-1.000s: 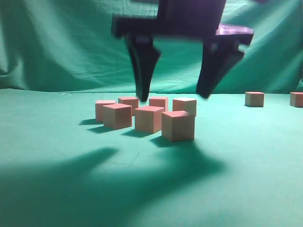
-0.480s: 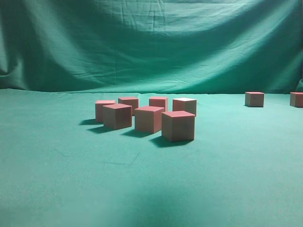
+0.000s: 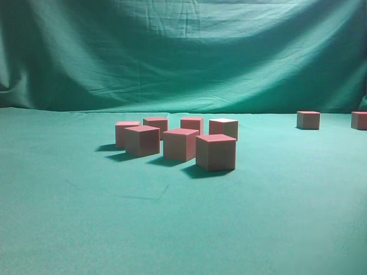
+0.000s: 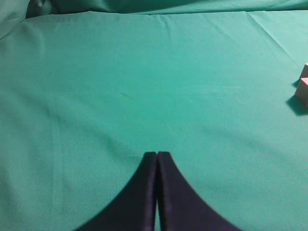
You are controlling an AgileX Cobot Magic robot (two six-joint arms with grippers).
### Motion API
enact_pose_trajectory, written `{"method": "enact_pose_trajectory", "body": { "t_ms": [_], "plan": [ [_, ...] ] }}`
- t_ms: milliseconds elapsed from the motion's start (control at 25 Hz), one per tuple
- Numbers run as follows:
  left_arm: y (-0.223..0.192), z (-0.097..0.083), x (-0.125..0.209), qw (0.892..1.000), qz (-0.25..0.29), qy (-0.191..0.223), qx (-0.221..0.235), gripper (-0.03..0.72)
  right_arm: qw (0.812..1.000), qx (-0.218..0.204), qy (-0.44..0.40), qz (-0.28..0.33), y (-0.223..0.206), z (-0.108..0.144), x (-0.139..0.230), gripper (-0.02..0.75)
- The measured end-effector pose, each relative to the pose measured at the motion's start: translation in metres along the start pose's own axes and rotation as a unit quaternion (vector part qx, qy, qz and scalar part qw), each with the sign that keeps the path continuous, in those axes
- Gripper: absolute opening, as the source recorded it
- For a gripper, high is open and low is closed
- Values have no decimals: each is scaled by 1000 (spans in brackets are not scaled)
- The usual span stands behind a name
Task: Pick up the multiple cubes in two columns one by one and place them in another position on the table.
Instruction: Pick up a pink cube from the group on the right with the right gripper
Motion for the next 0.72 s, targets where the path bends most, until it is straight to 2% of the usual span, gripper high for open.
{"method": "enact_pose_trajectory", "body": {
  "t_ms": [120,240,400,720],
  "plan": [
    [0,0,0,1000,0,0,0,0,999,24,-32,22,-19,-25,-3,545],
    [0,0,0,1000,0,0,0,0,997,16,-53,60,-46,-37,-1,545],
    [0,0,0,1000,0,0,0,0,992,-30,-73,94,-87,-31,-1,545],
    [0,0,0,1000,0,0,0,0,988,-23,-85,127,-158,-30,-20,545]
  ]
}}
Point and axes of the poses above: a point on each arm's last joint axis where the gripper is mounted, y pointing back along that axis away from the gripper, z along the wrist's bending axis when the last joint is at zero, x = y × z, the point moved 7 cm from there along -y, pointing out along that axis toward the gripper, and after that the axes turned 2 degrees about -y, right-handed, at the moved point
